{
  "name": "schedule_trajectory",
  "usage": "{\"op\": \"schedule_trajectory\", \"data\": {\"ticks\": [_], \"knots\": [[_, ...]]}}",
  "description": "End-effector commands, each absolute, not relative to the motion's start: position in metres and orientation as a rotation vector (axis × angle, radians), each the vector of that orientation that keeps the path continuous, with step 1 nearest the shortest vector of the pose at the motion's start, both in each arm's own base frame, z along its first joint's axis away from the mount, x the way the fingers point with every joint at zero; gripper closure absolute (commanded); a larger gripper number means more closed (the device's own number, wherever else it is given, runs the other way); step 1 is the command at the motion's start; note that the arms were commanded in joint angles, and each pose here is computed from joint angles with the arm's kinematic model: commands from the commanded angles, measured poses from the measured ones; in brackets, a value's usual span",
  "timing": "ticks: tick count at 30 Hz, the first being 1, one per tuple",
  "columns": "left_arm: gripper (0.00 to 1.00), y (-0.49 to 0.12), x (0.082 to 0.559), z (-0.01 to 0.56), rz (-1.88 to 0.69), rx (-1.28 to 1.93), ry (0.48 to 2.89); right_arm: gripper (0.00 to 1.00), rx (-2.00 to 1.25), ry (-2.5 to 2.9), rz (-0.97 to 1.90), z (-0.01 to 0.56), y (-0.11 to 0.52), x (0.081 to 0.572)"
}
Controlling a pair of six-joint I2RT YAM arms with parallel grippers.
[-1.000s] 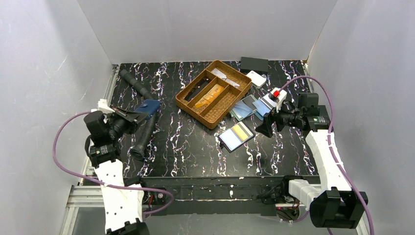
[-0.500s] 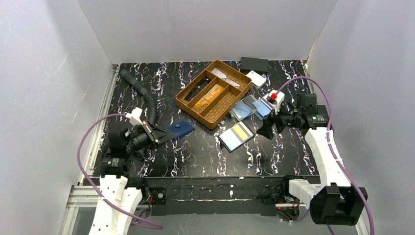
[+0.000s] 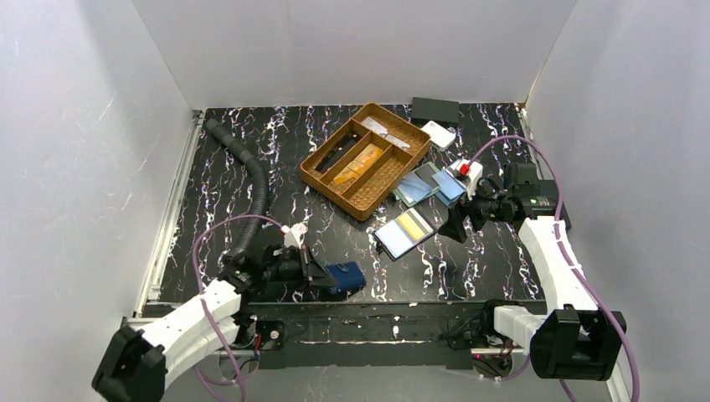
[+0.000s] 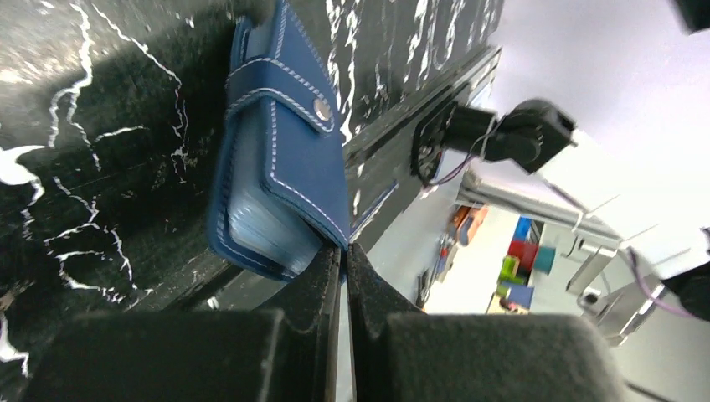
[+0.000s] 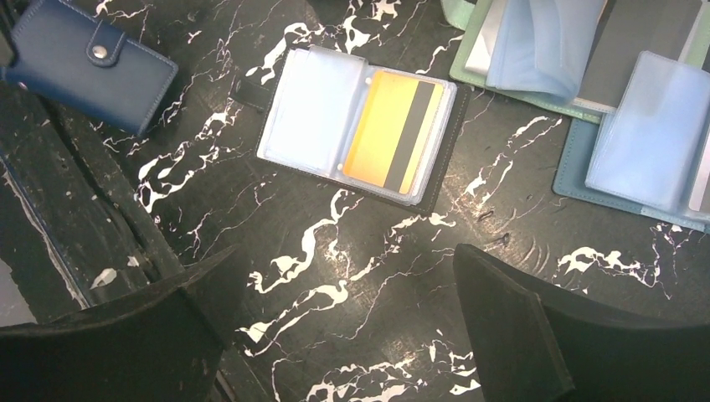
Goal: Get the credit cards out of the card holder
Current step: Place the card holder at the center of the board.
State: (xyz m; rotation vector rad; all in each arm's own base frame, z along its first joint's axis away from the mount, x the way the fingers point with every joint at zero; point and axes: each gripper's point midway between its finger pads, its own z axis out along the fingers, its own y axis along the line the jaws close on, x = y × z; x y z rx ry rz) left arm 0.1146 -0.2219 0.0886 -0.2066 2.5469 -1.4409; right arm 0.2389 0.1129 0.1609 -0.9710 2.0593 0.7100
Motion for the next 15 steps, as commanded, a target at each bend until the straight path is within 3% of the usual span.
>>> {"op": "schedule_trajectory", "data": {"ticks": [1, 11, 13, 15], "knots": [[1.00, -0.240, 0.126, 0.075, -1.413, -0.116, 2.469, 0.00, -1.002, 2.038, 0.724, 0.159, 0.114, 0.236], [1.00, -0.252, 0.132, 0.037, -1.176, -0.181, 2.575, 0.00, -1.133, 1.956, 0.823, 0.162, 0.124, 0.217], [0.92, -0.257, 0.132, 0.038, -1.163, -0.163, 2.575, 0.00, -1.211, 1.904, 0.865, 0.164, 0.129, 0.206], [0.75, -0.263, 0.127, 0.041, -1.179, -0.107, 2.581, 0.00, -1.326, 1.835, 0.901, 0.163, 0.136, 0.191]]}}
